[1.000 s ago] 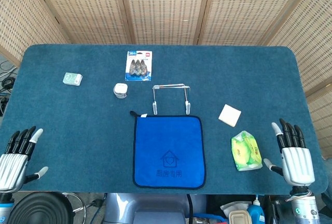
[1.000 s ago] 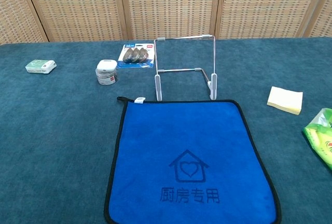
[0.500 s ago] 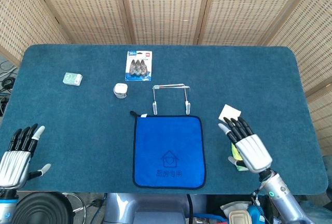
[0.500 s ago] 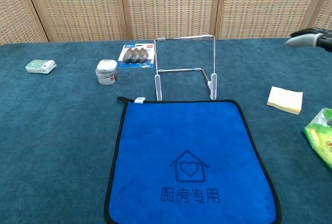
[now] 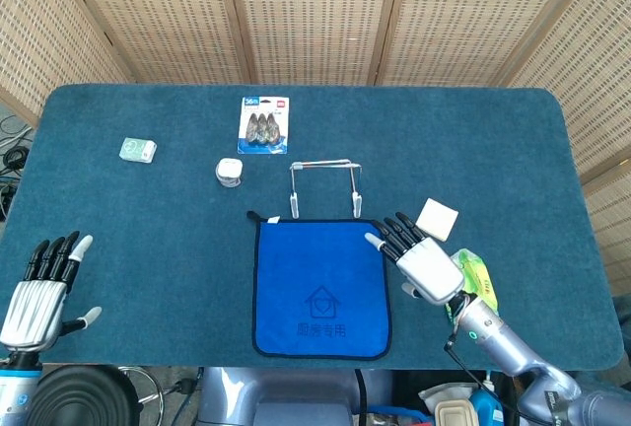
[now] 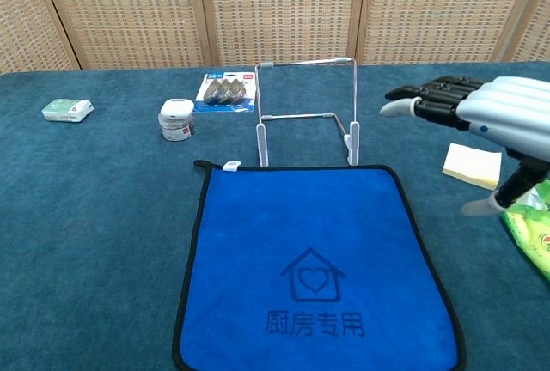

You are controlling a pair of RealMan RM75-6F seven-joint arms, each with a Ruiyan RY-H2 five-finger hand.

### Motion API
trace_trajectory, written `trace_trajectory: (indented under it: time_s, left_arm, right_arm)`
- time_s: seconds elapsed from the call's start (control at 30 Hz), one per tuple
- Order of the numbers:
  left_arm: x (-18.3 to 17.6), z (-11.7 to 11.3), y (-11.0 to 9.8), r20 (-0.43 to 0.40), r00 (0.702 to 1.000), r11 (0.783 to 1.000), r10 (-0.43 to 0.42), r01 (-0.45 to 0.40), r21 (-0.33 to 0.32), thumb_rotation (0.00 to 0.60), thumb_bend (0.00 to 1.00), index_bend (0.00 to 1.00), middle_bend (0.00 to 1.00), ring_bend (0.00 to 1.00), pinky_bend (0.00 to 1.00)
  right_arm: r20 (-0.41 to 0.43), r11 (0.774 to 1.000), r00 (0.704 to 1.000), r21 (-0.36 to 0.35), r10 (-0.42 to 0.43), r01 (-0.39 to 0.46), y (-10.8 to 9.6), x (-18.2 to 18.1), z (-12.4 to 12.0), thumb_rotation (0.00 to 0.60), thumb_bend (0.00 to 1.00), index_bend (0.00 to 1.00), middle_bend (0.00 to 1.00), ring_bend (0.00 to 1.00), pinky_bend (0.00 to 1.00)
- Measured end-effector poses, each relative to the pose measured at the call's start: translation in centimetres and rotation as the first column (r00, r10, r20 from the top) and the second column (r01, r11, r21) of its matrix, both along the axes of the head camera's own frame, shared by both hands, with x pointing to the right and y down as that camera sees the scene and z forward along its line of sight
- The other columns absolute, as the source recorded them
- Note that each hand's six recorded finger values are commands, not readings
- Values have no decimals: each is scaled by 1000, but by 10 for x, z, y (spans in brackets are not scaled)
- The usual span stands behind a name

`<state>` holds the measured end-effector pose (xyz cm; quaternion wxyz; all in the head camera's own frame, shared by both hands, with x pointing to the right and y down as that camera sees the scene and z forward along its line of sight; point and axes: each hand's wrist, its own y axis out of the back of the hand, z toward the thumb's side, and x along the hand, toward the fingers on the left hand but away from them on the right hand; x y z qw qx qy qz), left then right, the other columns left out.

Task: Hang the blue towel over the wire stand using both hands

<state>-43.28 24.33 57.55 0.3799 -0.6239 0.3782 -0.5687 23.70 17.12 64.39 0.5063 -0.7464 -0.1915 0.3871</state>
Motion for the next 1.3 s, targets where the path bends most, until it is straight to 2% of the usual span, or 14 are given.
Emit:
trace_trajectory:
  time_s: [0.23, 0.43, 0.8, 1.07, 1.3]
  left_arm:
    - [0, 2, 0, 5, 1000, 1000, -3, 3, -2, 600, 0, 0, 0, 0, 0]
    - [-1, 2, 0, 5, 1000, 1000, -7, 7, -1, 600, 0, 0, 0, 0, 0]
    - [-2, 3, 0, 8, 1000, 1000, -10, 10, -5, 600, 0, 0, 0, 0, 0]
    - [-2, 5, 0, 14, 1000, 1000, -12, 12, -11, 600, 0, 0, 0, 0, 0]
    - [-2, 6, 0, 19, 1000, 1000, -11, 11, -11, 600, 0, 0, 0, 0, 0]
  right_arm:
    - [-46, 997, 996, -18, -76, 75, 9, -11, 27, 600, 0, 0, 0, 0, 0]
    - [-45, 993, 993, -51, -107, 105, 18, -19, 45, 600, 0, 2, 0, 0, 0]
    - [-73, 991, 988, -31, -133, 131, 20, -24, 60, 600, 0, 13, 0, 0, 0]
    - [-141, 980, 972, 29, -189, 195, 13, -20, 65, 600, 0, 19, 0, 0, 0]
    - [-163, 978, 965, 16, -203, 209, 13, -18, 70, 600, 0, 22, 0, 0, 0]
